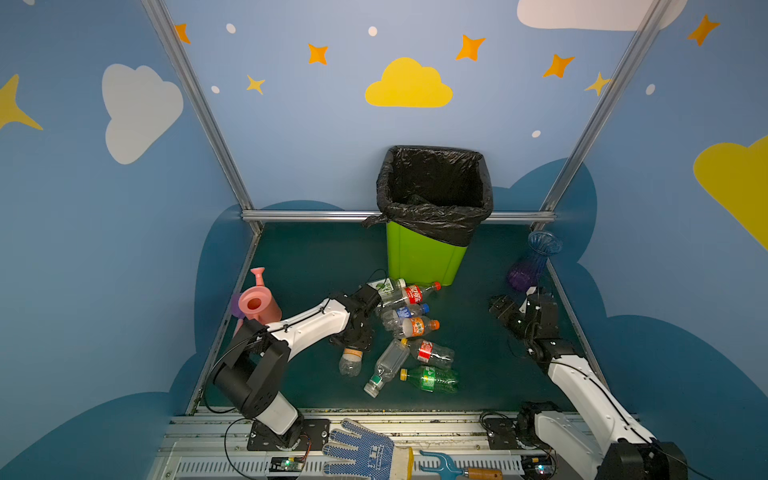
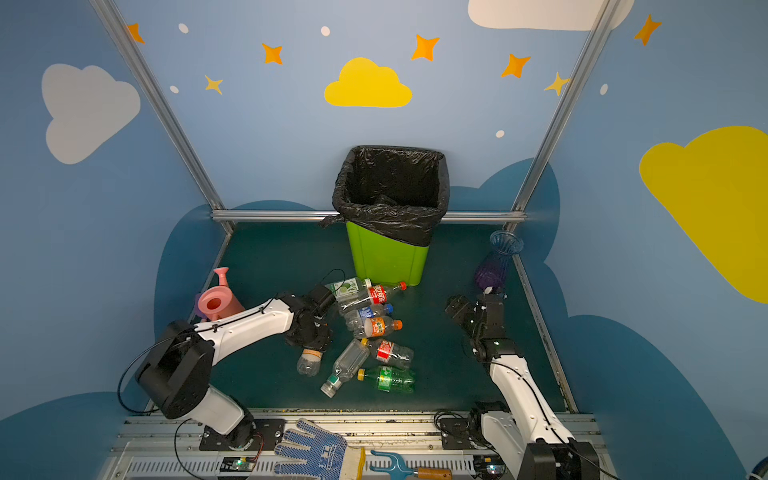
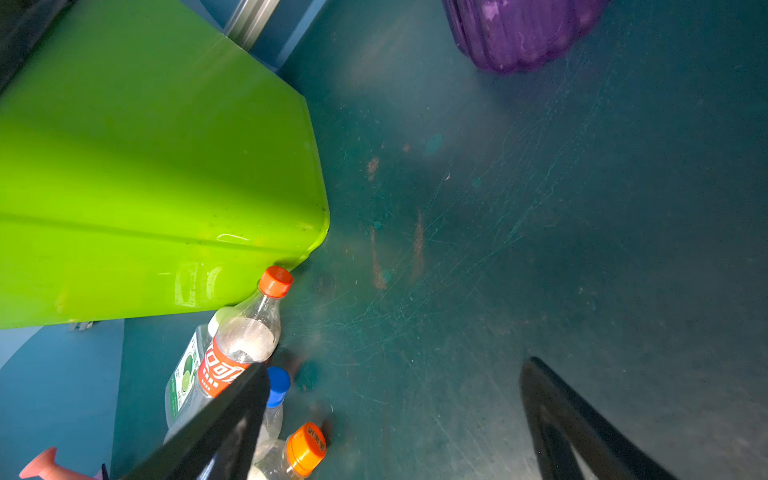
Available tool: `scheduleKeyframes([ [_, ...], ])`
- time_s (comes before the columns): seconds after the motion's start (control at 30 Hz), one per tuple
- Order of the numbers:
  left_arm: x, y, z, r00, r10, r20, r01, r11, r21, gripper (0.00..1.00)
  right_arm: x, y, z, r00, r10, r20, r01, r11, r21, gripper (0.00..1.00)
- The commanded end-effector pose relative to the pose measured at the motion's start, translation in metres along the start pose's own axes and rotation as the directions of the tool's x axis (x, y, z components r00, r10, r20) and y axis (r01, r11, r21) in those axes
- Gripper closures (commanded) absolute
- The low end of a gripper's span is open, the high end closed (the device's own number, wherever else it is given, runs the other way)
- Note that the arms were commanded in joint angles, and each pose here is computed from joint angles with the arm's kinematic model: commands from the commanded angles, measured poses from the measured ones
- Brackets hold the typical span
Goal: Throw the plastic bottles in the bin
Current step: 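Close the left gripper on the small orange-capped clear bottle, then lift the orange-capped bottle with the left gripper over the bin and open it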
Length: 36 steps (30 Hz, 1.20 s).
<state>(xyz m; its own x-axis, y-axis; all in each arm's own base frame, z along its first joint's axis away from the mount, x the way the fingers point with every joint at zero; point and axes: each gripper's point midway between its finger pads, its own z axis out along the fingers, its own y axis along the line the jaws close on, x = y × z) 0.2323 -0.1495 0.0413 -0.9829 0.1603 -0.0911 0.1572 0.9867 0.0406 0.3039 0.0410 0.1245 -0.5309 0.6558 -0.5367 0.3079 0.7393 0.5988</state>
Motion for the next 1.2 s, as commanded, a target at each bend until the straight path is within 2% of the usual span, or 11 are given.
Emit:
scheduleKeyframes([
  [0.0,0.001,-0.001,0.005,1.000,-0.012,-0.029,0.012,1.000,-0.005,0.21,-0.009,0.011,-0.002,1.000,0.001,0.011,-0.001,1.000,-0.025,0.07],
  [0.23,0.000,-0.006,0.008,0.999,-0.012,-0.036,0.012,1.000,0.019,0.29,-0.009,0.008,-0.003,1.000,0.003,0.012,-0.003,1.000,-0.016,0.07],
  [0.5,-0.003,-0.008,0.004,1.000,-0.017,-0.015,0.017,0.999,0.035,0.55,-0.008,0.006,-0.003,1.000,0.005,0.011,-0.004,1.000,-0.011,0.07],
  [0.57,-0.006,-0.009,0.000,1.000,-0.021,0.009,0.020,0.999,0.048,0.57,-0.009,0.006,-0.003,1.000,0.006,0.015,-0.006,1.000,-0.011,0.07],
  [0.67,-0.014,-0.010,-0.013,0.997,-0.035,0.068,0.030,0.997,0.074,0.58,-0.010,0.006,-0.003,1.000,0.005,0.016,-0.005,1.000,-0.012,0.07],
  [0.77,-0.030,-0.006,-0.041,0.983,-0.063,0.172,0.046,0.994,0.103,0.60,-0.012,0.007,-0.003,1.000,0.005,0.020,-0.005,1.000,-0.014,0.07],
  [0.87,-0.052,0.008,-0.087,0.943,-0.112,0.312,0.073,0.988,0.134,0.60,-0.012,0.008,-0.003,1.000,0.003,0.022,-0.002,1.000,-0.017,0.07],
  [0.97,-0.081,0.031,-0.155,0.842,-0.173,0.510,0.098,0.980,0.171,0.58,-0.013,0.009,-0.003,1.000,0.003,0.021,-0.003,1.000,-0.022,0.07],
  [1.03,-0.100,0.051,-0.211,0.724,-0.197,0.661,0.096,0.978,0.186,0.57,-0.014,0.010,-0.003,1.000,0.002,0.023,-0.002,1.000,-0.026,0.07],
  [1.1,-0.117,0.077,-0.285,0.536,-0.233,0.811,0.103,0.972,0.211,0.56,-0.017,0.013,-0.004,1.000,0.000,0.029,0.001,1.000,-0.031,0.07],
  [1.17,-0.121,0.106,-0.357,0.337,-0.277,0.900,0.135,0.960,0.245,0.56,-0.022,0.016,-0.007,0.999,-0.006,0.038,0.007,0.999,-0.034,0.07],
])
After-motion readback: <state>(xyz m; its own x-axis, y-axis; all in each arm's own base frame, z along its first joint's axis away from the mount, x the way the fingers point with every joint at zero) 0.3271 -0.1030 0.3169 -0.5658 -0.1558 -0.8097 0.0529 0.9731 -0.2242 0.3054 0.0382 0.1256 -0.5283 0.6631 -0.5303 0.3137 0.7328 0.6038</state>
